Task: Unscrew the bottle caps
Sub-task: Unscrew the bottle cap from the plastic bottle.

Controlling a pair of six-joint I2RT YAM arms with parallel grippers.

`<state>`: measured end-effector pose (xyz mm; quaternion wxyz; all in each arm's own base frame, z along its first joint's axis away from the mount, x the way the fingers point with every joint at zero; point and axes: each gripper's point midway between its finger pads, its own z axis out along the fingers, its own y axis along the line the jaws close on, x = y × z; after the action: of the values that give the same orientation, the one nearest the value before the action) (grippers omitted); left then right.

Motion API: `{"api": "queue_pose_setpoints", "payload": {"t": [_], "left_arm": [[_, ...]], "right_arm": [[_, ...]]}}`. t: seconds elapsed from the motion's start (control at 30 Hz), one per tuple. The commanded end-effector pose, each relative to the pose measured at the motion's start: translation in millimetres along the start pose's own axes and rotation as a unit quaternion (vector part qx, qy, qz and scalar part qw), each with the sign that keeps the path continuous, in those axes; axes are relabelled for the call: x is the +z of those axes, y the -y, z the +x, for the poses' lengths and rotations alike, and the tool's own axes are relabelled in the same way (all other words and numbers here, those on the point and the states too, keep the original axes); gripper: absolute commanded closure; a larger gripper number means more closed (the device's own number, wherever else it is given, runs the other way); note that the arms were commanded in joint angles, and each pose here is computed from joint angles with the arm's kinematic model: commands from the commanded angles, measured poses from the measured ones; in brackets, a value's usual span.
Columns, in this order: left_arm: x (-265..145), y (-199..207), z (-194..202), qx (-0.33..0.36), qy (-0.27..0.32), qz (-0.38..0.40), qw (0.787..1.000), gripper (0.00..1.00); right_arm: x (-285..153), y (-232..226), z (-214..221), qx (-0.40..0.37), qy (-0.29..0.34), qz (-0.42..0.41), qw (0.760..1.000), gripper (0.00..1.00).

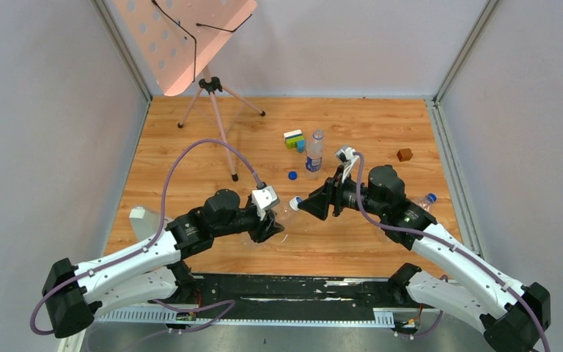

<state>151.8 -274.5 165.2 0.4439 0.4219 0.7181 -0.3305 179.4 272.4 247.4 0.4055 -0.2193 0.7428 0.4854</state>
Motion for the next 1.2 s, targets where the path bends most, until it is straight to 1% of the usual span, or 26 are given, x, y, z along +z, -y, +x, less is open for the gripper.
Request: {"api": "queue_pose_setpoints", "payload": {"t": [0.0,0.1,0.33,0.53,0.63,0.77,0.9,1.0,1.17], "left_arm": [[2.6,-8.3,-31.2,0.005,0.063,-0.038,0.997,1.0],[6.7,-3.8,-36.7,0.003,0.07,-0.04,0.997,1.0],[13.5,-5.4,-39.6,-0.022,0.068,-0.057,0.996,1.0],[15.0,-14.4,-45.7,-0.05,0.078,-0.087,0.992,1.0],[16.9,-13.9,-46.5,-0.064,0.081,-0.088,0.991,1.0],[21.2,-8.9,-49.0,-0.071,0.084,-0.075,0.991,1.0],[22.9,-7.3,-51.5,-0.08,0.09,-0.075,0.99,1.0],[22.6,-8.8,-52.7,-0.089,0.094,-0.08,0.988,1.0],[25.5,-6.6,-53.7,-0.105,0.104,-0.074,0.986,1.0]], "right_arm": [[-1.3,-6.7,-36.8,0.099,0.076,0.018,0.992,0.36],[0.0,-9.5,-47.5,0.114,0.11,0.005,0.987,0.36],[11.1,-3.1,-44.7,0.119,0.091,0.022,0.988,0.35],[22.0,-5.1,-44.3,0.123,0.106,0.027,0.986,0.38],[27.7,-0.6,-44.5,0.121,0.118,0.047,0.984,0.42],[36.7,3.7,-43.4,0.123,0.123,0.059,0.983,0.49],[43.4,6.1,-40.6,0.127,0.123,0.065,0.982,0.59],[44.2,4.6,-40.0,0.131,0.131,0.062,0.981,0.7],[40.9,-1.9,-43.7,0.134,0.147,0.04,0.979,0.97]]}}
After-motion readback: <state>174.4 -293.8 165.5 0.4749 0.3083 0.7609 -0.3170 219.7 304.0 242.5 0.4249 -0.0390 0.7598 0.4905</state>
